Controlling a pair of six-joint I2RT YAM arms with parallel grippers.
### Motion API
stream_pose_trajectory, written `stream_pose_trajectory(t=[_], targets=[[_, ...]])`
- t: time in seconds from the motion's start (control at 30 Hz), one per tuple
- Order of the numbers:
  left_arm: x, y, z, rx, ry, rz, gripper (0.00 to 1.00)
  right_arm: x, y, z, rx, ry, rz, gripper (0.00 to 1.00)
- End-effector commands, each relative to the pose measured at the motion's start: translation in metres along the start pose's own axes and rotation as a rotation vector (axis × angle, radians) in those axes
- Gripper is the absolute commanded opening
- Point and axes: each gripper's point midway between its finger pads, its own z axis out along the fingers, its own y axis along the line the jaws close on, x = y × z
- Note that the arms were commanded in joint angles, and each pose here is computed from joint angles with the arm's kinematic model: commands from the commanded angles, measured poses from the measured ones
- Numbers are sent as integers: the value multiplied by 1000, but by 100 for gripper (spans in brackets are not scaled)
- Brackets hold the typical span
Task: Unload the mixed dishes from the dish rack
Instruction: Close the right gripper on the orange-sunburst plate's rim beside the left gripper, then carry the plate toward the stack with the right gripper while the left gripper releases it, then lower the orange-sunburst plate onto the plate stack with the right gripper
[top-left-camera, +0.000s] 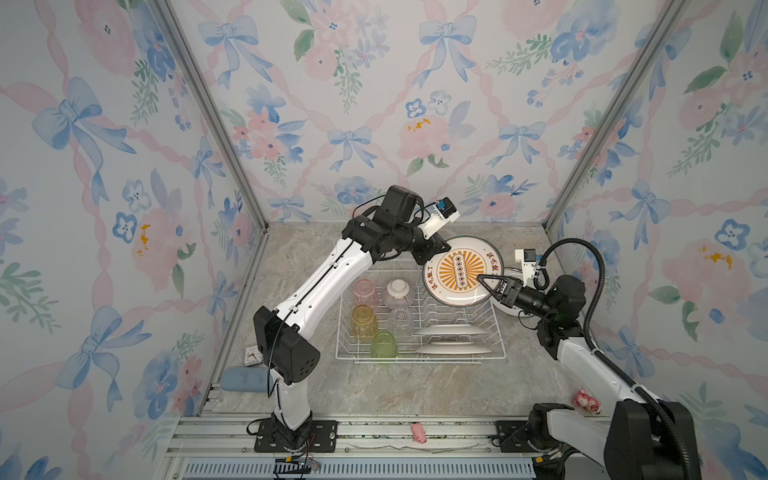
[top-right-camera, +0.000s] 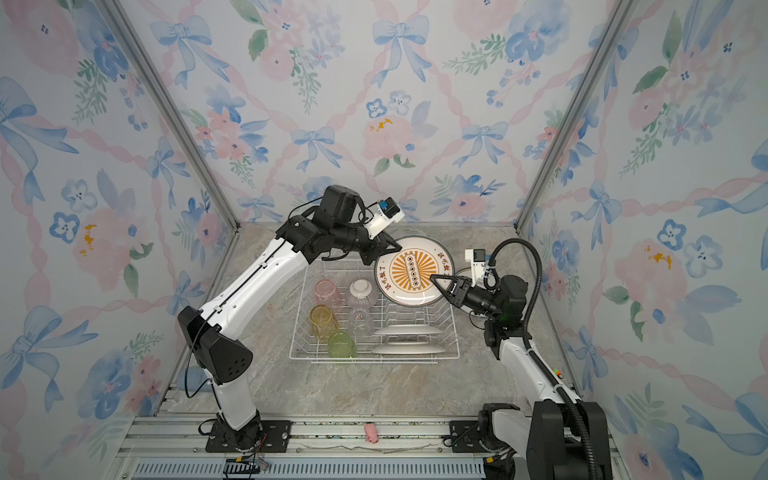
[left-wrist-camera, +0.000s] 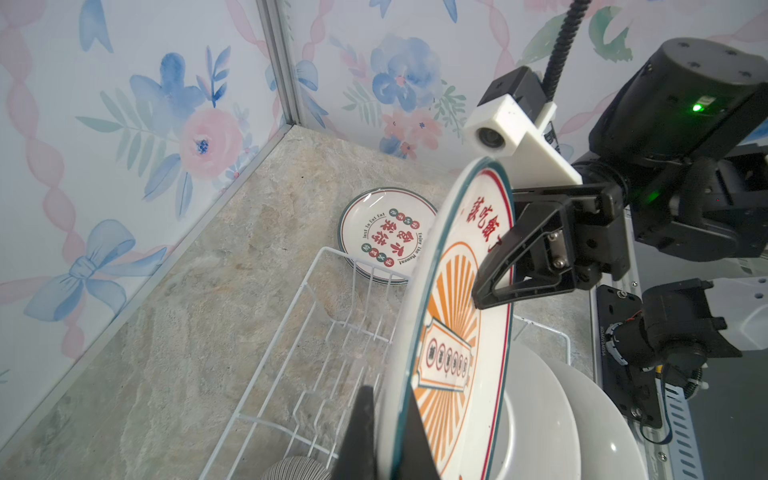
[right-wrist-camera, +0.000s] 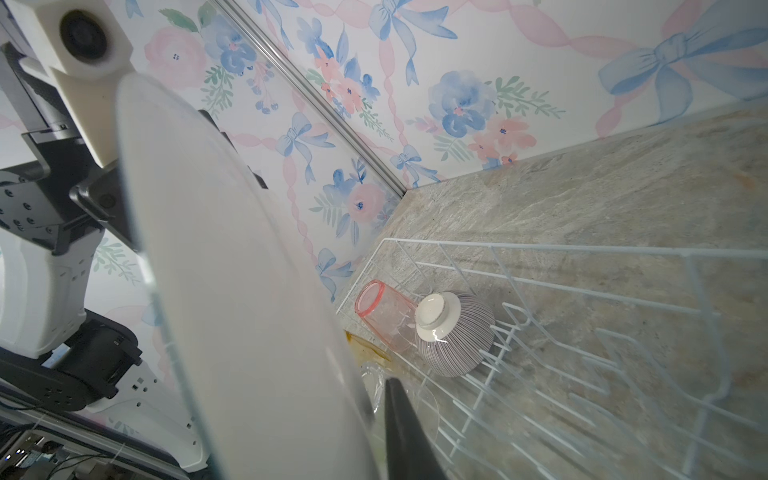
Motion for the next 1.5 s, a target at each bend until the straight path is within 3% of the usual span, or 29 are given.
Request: stream_pose_trajectory(t=[0.0,0.13,0.3,0.47,0.67,0.87,1.07,1.2,1.47], targets=[[-12,-5,-7,18,-47,13,10,-2,4,-1,14,-7,-16,10],[-7,-1,-7,-11,-32,8,35,-2,3,-3,34,-4,-17,1],[-9,5,-16,-68,-41,19,49,-3,-1,-6,72,-6,-16,1],[-6,17,-38,-225,-22,34,48,-15,-19,-20,164,-50,25,0],[36,14,-49,-444,109,64,45,-43,-57,-63,369,-156,110,0],[76,-18,-39,-442,195,94,42,-50,-105,-117,623,-230,215,0],[83,-44,-43,-386,99,97,43,-42,-147,-163,789,-296,321,0],[80,-50,-47,-368,42,115,46,-30,-171,-177,863,-299,380,0],[87,-51,-33,-351,74,140,48,-8,-214,-181,897,-302,490,0]])
